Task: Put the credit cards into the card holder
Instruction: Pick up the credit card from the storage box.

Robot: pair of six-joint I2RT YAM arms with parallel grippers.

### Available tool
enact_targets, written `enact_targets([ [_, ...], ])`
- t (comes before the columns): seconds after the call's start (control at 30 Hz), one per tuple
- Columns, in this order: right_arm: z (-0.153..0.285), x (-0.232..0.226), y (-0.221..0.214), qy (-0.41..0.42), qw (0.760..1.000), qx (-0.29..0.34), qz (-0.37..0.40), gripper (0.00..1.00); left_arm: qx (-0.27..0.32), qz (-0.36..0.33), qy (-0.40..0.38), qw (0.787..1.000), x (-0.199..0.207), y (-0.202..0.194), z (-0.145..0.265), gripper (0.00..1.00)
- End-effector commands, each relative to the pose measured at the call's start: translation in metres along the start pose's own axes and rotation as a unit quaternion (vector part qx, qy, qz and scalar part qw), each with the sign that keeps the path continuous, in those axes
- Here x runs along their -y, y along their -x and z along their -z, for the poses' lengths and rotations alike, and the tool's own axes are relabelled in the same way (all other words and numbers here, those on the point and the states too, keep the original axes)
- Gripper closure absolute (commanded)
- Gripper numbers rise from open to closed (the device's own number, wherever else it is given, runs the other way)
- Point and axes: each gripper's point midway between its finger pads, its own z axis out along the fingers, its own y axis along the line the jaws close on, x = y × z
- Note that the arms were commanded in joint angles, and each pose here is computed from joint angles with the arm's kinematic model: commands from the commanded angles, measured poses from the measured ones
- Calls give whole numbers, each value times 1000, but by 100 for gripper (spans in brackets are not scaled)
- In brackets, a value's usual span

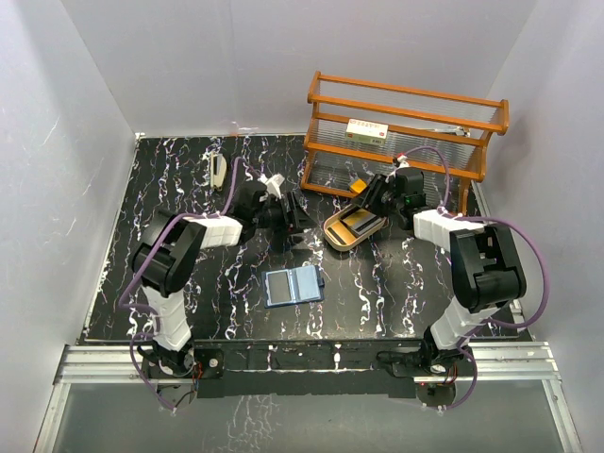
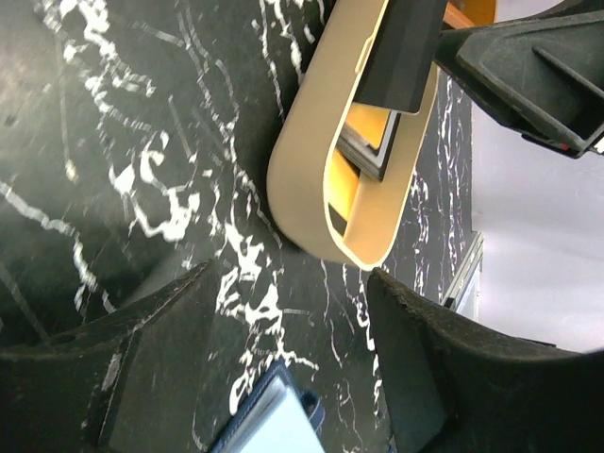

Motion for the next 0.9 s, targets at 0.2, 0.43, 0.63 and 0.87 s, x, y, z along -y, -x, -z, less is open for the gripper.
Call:
enact_targets([
  [0.2,-11,-18,28,24,999,35,2,66,9,-29,-69,997,33,22,-38,39],
  [0.43,-12,-8,25,-2,999,35,-30,65,-6,-25,-79,997,33,16,-51,41],
  [0.63,-15,0,24,-32,998,24,-52,75,-21,-21,-91,995,38,6,-59,43],
  [0.87,-9,12,29,-81,994,31,-72,82,-28,-25,-101,994,46,-3,-61,44],
])
